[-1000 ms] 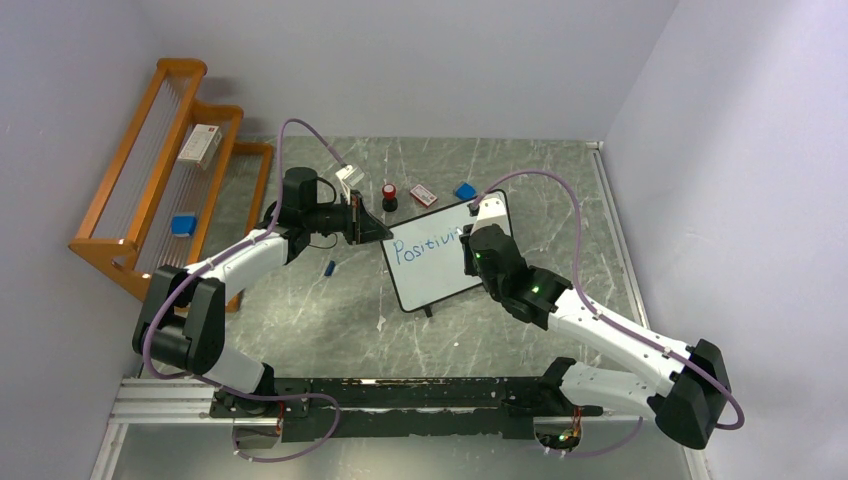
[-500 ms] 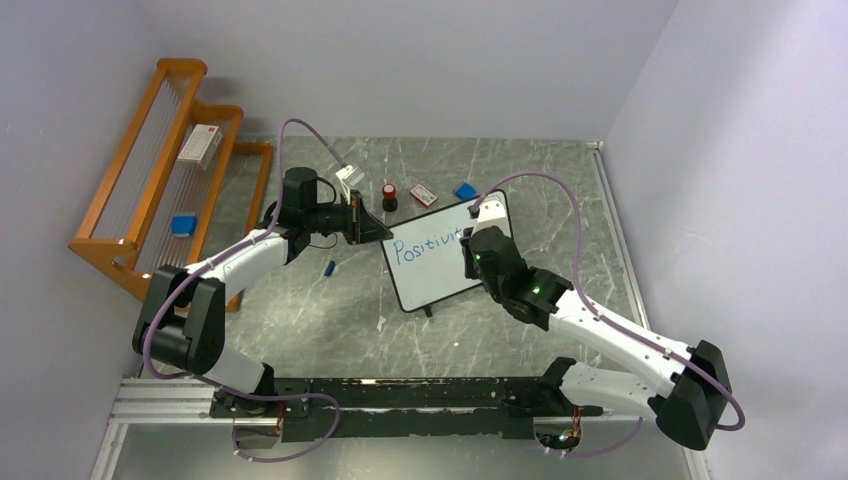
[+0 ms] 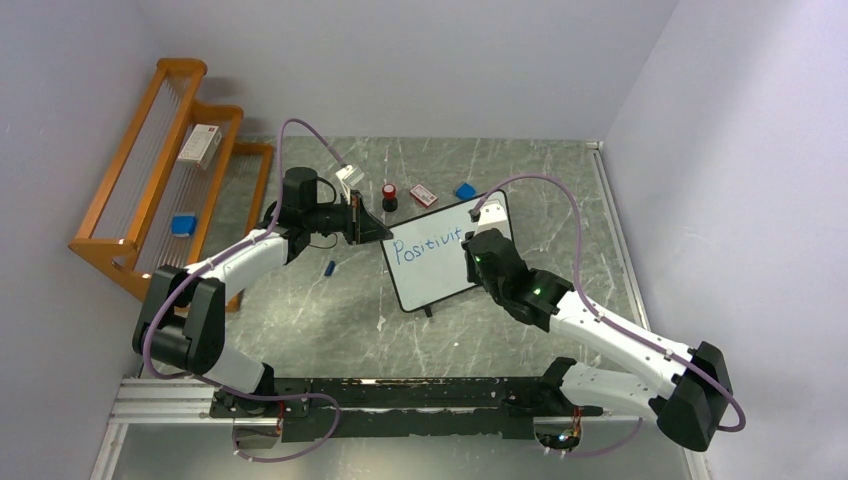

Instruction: Write a sentence on the whiteboard

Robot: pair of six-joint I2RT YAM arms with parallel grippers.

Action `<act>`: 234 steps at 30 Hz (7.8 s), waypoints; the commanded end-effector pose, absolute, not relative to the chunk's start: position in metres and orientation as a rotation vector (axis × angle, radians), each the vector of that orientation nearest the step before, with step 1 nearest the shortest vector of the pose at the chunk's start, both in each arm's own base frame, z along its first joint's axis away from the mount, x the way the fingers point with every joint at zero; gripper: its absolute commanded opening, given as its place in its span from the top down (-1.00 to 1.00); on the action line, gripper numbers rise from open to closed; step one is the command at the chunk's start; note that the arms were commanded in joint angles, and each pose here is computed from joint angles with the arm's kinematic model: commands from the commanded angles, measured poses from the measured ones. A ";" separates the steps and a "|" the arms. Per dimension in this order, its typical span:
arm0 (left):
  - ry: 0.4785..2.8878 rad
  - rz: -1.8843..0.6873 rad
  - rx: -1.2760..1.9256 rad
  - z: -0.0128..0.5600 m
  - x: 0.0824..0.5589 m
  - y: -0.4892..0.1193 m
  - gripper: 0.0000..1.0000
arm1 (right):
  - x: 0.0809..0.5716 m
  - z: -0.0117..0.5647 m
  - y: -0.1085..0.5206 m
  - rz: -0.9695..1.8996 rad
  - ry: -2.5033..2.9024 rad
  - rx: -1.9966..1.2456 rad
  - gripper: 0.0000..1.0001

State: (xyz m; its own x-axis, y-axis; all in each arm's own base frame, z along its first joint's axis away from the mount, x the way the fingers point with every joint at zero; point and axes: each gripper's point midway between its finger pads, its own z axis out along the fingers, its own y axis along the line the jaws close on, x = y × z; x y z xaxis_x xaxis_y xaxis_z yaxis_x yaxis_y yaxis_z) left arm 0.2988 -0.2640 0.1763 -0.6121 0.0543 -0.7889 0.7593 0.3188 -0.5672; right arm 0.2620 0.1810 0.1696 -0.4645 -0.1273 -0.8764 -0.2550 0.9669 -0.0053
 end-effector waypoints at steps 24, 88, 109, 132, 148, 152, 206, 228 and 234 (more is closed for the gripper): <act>2.009 -1.287 0.706 0.148 0.299 -0.259 0.90 | 0.271 0.184 0.172 0.118 1.995 -0.223 1.00; 2.011 -1.280 0.709 0.148 0.300 -0.259 0.90 | 0.278 0.176 0.158 0.046 2.022 -0.212 1.00; 2.011 -1.283 0.710 0.148 0.300 -0.259 0.90 | 0.288 0.191 0.163 0.069 1.970 -0.195 1.00; 2.014 -1.279 0.707 0.147 0.300 -0.259 0.90 | 0.276 0.172 0.162 0.091 2.054 -0.212 1.00; 2.012 -1.278 0.708 0.148 0.300 -0.259 0.90 | 0.265 0.154 0.158 0.079 2.130 -0.223 1.00; 2.011 -1.278 0.707 0.148 0.300 -0.259 0.90 | 0.263 0.152 0.158 0.081 2.140 -0.228 1.00; 2.034 -1.239 0.695 0.145 0.304 -0.256 0.90 | 0.248 0.188 0.154 0.214 2.029 -0.210 1.00; 2.032 -1.238 0.696 0.147 0.303 -0.255 0.90 | 0.264 0.187 0.132 0.046 2.019 -0.113 1.00; 2.026 -1.241 0.701 0.149 0.302 -0.256 0.90 | 0.276 0.196 0.141 0.085 1.987 -0.120 1.00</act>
